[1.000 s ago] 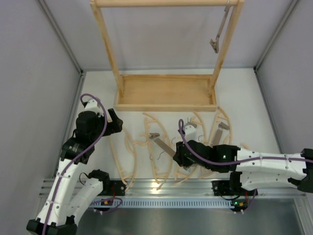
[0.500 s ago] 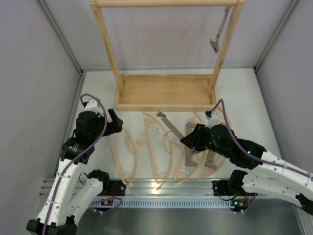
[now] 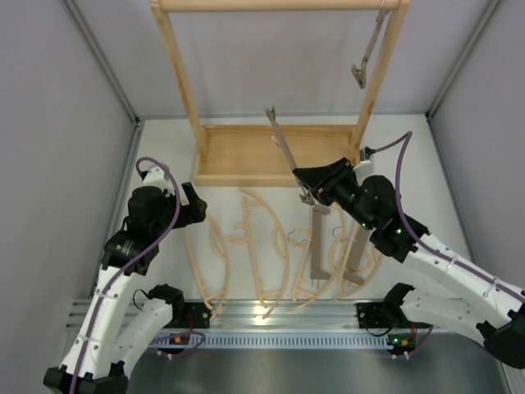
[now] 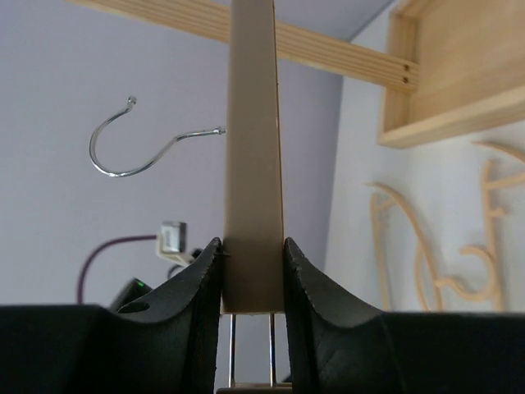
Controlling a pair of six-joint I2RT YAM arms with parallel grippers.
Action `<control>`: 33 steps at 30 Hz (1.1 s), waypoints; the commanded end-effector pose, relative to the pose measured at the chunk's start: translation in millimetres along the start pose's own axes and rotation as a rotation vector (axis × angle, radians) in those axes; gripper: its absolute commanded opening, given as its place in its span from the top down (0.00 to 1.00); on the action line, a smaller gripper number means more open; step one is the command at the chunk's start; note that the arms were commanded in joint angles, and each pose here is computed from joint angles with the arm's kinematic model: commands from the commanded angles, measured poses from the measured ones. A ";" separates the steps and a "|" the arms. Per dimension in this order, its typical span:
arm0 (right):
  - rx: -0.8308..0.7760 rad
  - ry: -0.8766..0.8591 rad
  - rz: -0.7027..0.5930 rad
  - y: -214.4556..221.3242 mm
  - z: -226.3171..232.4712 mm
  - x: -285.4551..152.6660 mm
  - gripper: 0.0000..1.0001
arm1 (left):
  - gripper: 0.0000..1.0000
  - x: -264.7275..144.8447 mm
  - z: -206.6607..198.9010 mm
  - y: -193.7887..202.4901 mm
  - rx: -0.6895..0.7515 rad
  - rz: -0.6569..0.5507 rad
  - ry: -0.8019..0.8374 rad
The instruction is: Organize the hangers
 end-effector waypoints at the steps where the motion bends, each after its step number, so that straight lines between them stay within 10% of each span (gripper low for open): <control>1: 0.153 -0.353 -0.165 -42.0 104.2 -5.0 1.00 | 0.05 4.7 -2.6 -3.1 0.001 -0.026 0.011; 33: 0.306 -0.475 -0.539 -139.4 194.6 70.9 1.00 | 0.05 8.8 -10.1 2.9 0.022 0.007 0.035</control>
Point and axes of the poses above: each gripper's point midway between its finger pads, its own x axis out along the fingers, its own z axis along the line the jaws close on, y = z × x, the point moved 5 cm from there along -x, back along the fingers, and after that the axes turned 4 degrees about x, right-handed, at the moved point
